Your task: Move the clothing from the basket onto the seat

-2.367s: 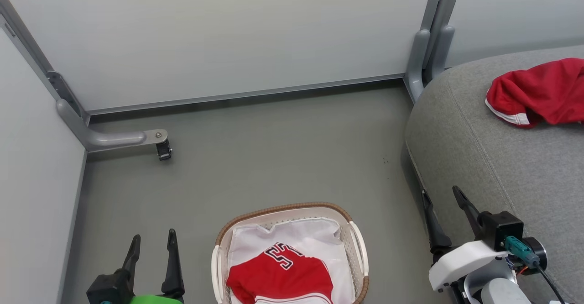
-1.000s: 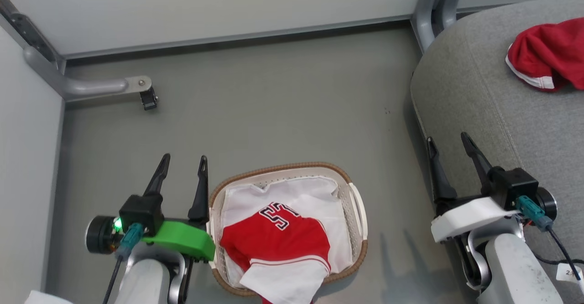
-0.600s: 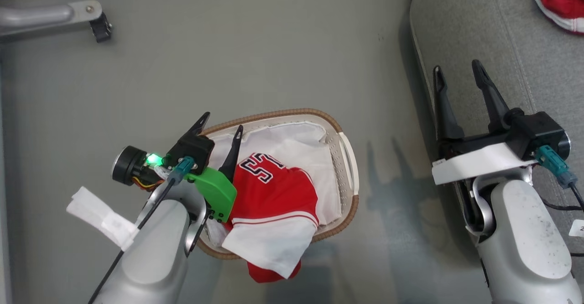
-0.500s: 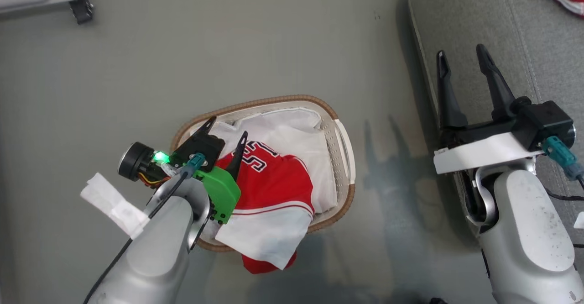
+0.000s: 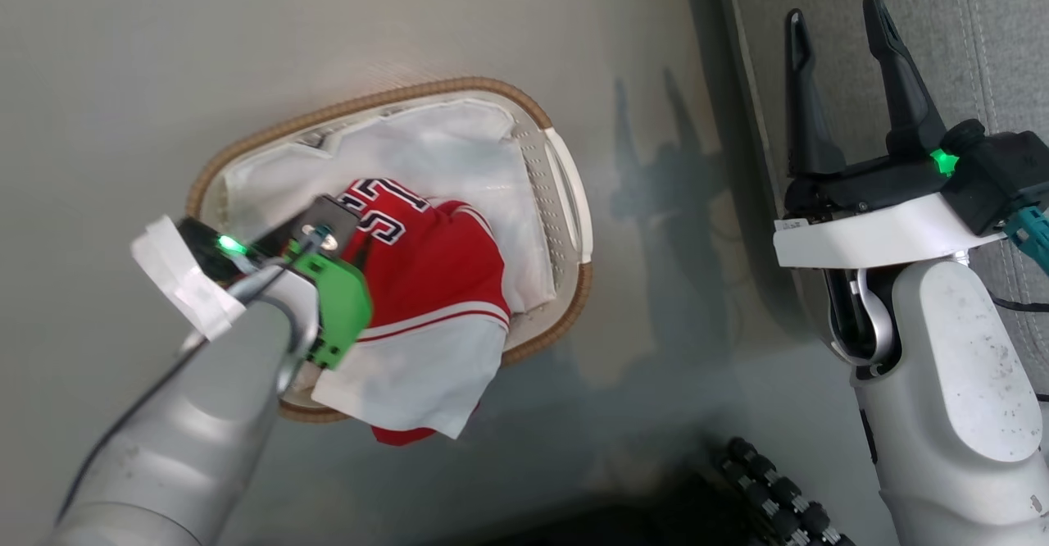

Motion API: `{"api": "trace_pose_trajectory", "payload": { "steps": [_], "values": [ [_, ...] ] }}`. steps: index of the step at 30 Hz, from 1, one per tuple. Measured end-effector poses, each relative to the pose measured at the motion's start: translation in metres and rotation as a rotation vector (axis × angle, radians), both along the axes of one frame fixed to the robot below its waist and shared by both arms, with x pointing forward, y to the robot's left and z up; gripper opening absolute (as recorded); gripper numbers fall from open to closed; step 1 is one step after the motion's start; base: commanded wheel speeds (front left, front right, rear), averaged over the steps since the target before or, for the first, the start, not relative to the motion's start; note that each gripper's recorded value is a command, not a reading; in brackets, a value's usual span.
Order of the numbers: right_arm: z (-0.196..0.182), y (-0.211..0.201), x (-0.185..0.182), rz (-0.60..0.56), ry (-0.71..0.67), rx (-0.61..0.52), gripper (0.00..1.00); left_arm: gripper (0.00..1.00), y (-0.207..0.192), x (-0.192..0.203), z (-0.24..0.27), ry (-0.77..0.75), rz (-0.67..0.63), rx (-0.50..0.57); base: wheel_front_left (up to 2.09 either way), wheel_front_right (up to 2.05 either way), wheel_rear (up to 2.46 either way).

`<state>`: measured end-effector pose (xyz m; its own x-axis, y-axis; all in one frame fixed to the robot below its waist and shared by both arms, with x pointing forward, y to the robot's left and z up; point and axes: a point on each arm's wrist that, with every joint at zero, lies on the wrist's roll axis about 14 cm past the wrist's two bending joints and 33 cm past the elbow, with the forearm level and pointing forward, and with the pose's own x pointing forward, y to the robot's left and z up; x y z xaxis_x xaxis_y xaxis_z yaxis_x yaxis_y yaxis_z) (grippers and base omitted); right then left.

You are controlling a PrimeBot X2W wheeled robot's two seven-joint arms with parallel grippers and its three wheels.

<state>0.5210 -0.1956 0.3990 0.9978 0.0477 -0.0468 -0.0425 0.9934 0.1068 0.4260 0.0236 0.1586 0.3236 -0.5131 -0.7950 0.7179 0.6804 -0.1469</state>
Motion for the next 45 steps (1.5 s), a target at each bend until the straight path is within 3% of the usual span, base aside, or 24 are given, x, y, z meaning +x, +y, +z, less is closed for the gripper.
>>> {"api": "trace_pose_trajectory", "payload": {
  "steps": [6, 15, 16, 18, 31, 45],
  "values": [
    [-0.014, -0.007, 0.001, -0.010, 0.017, -0.009, 1.00, 1.00, 0.007, 0.009, -0.039, 0.051, -0.034, 0.077, 0.00, 0.00, 0.00],
    [-0.029, -0.019, -0.005, -0.032, 0.056, -0.029, 1.00, 1.00, -0.006, 0.001, -0.074, 0.108, -0.067, 0.110, 0.00, 0.00, 0.00],
    [-0.031, -0.021, -0.006, -0.035, 0.061, -0.031, 1.00, 0.60, -0.009, -0.001, -0.076, 0.115, -0.072, 0.105, 0.00, 0.00, 0.00],
    [-0.033, -0.022, -0.007, -0.039, 0.067, -0.033, 1.00, 0.00, -0.017, -0.006, -0.077, 0.125, -0.076, 0.085, 0.00, 0.00, 0.00],
    [-0.020, -0.023, -0.006, -0.047, 0.045, -0.022, 1.00, 0.00, -0.017, -0.008, -0.055, 0.102, -0.087, 0.060, 0.00, 0.00, 0.00],
    [0.010, -0.026, -0.035, -0.070, 0.043, -0.060, 1.00, 0.00, -0.060, -0.003, 0.052, -0.099, -0.021, -0.210, 0.00, 0.00, 0.00]
  ]
}}
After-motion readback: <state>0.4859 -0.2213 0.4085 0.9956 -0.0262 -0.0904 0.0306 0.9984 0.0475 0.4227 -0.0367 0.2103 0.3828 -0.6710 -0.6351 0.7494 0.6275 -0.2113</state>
